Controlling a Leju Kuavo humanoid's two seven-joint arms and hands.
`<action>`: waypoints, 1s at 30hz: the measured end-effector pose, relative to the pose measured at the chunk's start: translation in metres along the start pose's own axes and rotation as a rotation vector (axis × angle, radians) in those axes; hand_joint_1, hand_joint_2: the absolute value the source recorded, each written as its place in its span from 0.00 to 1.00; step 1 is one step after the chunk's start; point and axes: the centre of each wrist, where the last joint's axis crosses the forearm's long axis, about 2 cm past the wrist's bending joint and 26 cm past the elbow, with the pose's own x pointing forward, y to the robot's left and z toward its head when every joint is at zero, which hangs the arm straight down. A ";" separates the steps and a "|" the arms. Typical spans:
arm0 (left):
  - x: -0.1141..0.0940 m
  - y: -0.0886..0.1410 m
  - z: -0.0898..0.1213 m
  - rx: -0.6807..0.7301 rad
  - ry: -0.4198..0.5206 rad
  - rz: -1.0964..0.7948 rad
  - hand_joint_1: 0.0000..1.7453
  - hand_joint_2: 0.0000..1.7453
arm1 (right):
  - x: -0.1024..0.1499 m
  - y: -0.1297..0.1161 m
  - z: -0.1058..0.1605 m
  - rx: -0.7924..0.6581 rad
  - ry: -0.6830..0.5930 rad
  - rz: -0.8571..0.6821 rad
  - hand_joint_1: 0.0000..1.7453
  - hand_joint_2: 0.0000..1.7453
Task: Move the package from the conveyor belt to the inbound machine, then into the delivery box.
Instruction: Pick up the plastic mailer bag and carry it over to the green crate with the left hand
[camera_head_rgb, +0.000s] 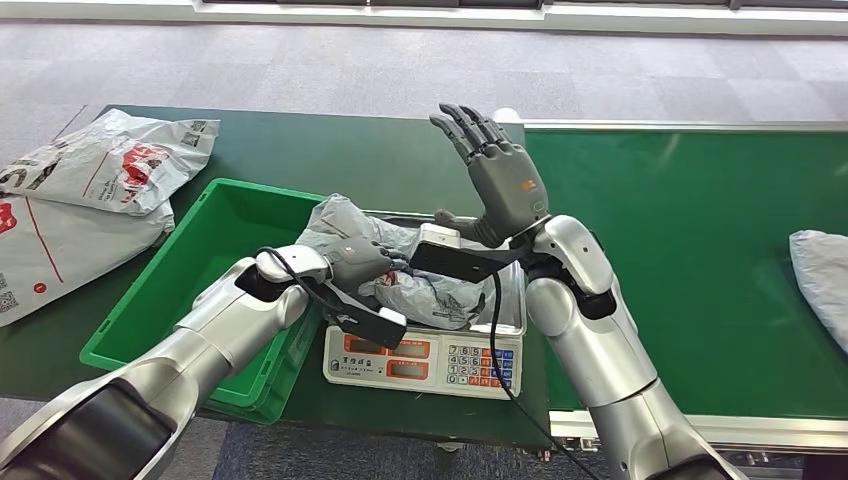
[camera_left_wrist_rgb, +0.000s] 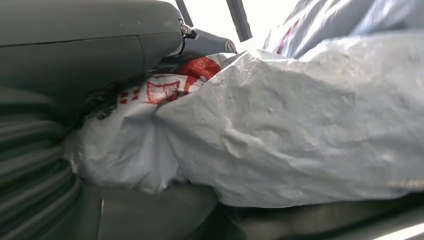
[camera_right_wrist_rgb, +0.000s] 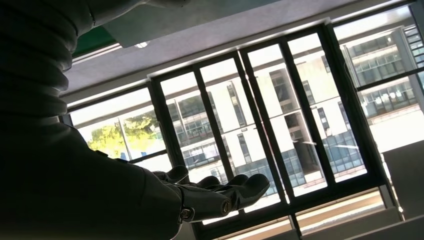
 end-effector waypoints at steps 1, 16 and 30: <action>0.000 0.001 0.000 0.018 -0.001 -0.001 1.00 1.00 | 0.000 0.000 0.001 0.000 0.001 0.000 0.00 1.00; 0.006 0.018 0.000 0.134 -0.006 -0.028 1.00 1.00 | -0.001 0.000 0.004 -0.005 0.010 0.001 0.00 1.00; -0.006 0.041 0.026 0.414 0.547 -0.544 1.00 1.00 | 0.001 0.002 0.008 -0.006 0.011 0.002 0.00 1.00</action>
